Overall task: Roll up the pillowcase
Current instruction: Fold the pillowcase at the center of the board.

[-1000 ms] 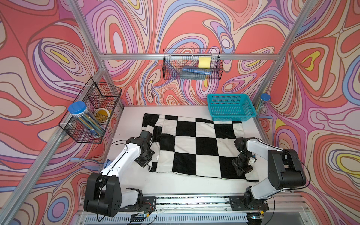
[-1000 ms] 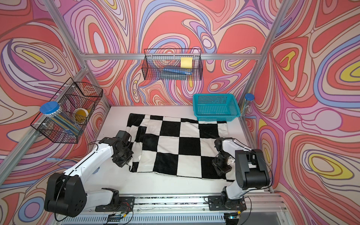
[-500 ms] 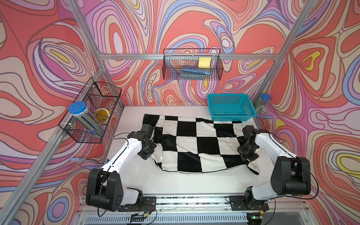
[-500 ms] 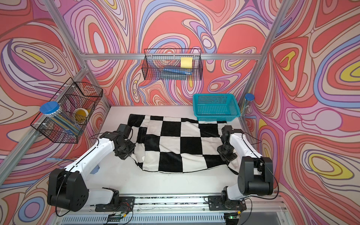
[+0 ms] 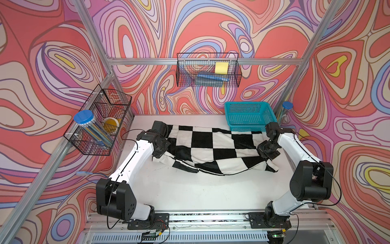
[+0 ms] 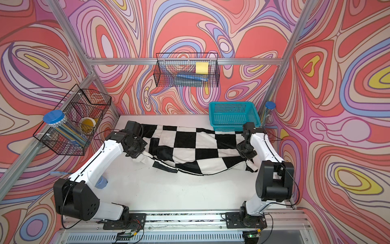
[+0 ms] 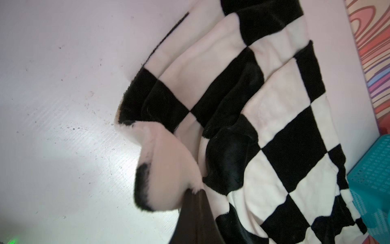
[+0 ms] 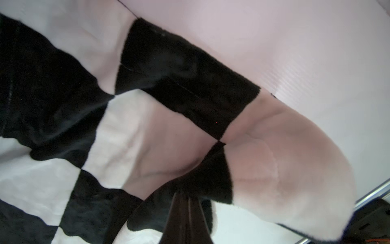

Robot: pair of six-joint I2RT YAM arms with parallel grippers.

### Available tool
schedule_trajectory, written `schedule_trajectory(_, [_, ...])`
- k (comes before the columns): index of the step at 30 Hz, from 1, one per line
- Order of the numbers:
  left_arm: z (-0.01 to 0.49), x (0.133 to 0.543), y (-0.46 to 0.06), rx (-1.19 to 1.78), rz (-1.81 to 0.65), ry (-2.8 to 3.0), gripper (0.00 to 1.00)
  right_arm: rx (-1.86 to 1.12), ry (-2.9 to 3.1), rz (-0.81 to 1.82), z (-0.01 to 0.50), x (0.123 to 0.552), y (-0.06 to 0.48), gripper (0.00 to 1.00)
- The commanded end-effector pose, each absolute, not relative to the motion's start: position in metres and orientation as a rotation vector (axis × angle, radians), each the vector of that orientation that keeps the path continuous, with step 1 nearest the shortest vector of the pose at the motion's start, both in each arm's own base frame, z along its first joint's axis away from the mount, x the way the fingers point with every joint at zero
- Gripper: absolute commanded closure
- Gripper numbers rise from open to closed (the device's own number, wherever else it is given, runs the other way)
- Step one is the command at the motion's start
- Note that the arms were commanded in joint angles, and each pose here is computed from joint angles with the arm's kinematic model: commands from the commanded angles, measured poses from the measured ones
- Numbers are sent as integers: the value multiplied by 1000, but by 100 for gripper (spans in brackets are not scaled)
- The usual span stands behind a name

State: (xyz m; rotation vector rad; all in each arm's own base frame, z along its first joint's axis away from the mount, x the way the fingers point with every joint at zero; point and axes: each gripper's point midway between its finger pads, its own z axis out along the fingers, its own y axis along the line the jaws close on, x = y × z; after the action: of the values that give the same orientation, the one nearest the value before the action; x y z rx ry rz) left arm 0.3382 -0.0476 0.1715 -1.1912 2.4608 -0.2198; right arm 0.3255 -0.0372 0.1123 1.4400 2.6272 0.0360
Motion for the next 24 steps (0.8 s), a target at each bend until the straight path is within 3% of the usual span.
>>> schedule_trajectory(1, [180, 356, -35, -1162, -144, 2427, 100, 1340, 2609, 89, 119, 363, -41, 100])
schedule_trajectory(13, [181, 440, -20, -1096, -110, 2363, 100, 1214, 2583, 176, 109, 454, -44, 100])
schedule_trajectory(18, [176, 477, -16, -1044, -86, 2355, 100, 1217, 2578, 192, 99, 473, -44, 100])
schedule_trajectory(24, [167, 492, 0, -1094, -79, 2319, 100, 1210, 2549, 190, 104, 489, -48, 100])
